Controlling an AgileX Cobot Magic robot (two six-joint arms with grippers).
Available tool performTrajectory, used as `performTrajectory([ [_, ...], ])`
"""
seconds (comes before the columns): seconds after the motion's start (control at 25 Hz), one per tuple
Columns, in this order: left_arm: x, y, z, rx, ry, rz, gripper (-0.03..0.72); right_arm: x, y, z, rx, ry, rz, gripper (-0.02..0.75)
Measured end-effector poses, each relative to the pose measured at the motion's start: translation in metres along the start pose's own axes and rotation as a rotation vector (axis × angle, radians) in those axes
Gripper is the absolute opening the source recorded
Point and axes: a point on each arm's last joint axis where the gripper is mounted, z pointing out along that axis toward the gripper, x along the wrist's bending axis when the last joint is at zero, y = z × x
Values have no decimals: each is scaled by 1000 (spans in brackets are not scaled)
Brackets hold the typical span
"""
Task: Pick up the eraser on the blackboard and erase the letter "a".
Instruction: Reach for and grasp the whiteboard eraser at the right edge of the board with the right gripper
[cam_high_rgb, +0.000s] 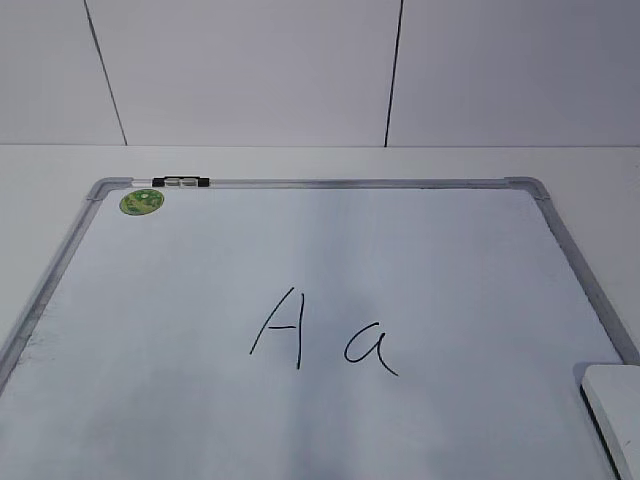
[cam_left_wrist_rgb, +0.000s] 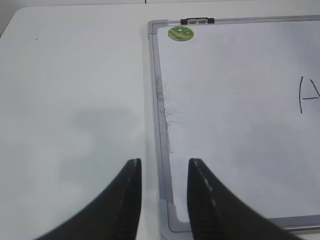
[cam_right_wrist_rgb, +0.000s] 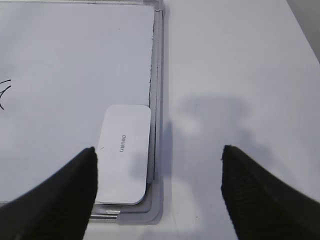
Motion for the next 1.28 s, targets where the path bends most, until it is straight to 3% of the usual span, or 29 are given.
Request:
performTrajectory([
  [0.44, 0, 0, 0, 0, 0, 0, 235, 0, 3, 1, 6, 1, 8, 592],
  [0.8, 0, 0, 0, 0, 0, 0, 235, 0, 22, 38, 270, 51, 18, 595],
  [1.0, 0, 0, 0, 0, 0, 0, 235, 4, 37, 54, 370, 113, 48, 664],
  [1.28, 0, 0, 0, 0, -2, -1, 235, 3, 64, 83, 578, 130, 129, 678],
])
